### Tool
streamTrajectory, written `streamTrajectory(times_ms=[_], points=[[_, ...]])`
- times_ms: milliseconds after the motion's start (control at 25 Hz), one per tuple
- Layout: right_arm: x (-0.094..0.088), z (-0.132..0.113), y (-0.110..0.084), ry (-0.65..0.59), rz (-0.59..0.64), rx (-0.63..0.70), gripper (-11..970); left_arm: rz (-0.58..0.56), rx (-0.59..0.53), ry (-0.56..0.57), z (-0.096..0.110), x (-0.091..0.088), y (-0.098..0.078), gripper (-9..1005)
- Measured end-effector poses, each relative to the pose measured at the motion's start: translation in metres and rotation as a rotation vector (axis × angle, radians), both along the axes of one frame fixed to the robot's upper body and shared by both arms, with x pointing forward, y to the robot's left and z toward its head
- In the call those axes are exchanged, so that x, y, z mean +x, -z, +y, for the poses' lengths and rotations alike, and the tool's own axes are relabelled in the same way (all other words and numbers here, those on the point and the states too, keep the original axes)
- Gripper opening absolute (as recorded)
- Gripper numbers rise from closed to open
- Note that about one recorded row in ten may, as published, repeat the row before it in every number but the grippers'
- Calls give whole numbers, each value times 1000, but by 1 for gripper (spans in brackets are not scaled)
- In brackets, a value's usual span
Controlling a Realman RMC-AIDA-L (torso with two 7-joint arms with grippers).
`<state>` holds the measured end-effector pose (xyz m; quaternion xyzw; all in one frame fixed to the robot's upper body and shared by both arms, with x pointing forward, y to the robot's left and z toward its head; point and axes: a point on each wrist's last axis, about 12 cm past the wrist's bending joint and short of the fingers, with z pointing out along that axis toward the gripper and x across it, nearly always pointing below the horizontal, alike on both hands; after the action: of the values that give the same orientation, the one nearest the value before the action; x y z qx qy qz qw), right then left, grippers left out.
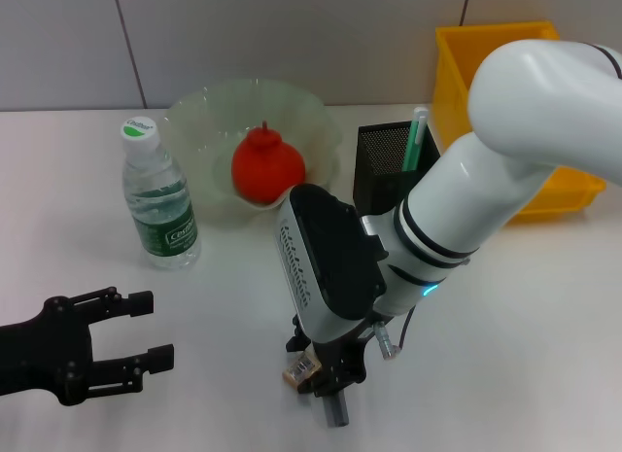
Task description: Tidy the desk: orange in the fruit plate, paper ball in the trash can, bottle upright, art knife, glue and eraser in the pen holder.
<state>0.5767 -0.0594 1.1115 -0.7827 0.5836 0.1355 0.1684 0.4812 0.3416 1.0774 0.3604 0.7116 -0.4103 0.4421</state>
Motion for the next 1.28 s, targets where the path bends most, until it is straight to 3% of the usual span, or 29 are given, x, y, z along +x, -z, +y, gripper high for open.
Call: streamTrajectory(times_ms=[480,640,800,840,880,920,1040,1280], points=[[-1,1,1,2,-5,-2,410,-1,-4,-6,-1,0,0,811],[1,4,-7,33,1,27,290,-1,-4,-7,0,0,0,811],[9,1,-37,134,10,110,261,-3,-4,-8,0,1,0,811],[13,-2,-48,172,10,138,261,-5,-4,-6,-1,1,0,811],[22,-13,-73,257,2,194,261,-5,-4,-6,-1,1,0,811],[22,-13,-73,257,2,194,262,-8,-3,-6,-1,1,0,811],[34,-31,-107,397,-17,259,263,-11,-1,-3,-1,2,-1,811],[50,-66,-136,642,-101,301,264,-8,4,3,-2,2,-1,811]])
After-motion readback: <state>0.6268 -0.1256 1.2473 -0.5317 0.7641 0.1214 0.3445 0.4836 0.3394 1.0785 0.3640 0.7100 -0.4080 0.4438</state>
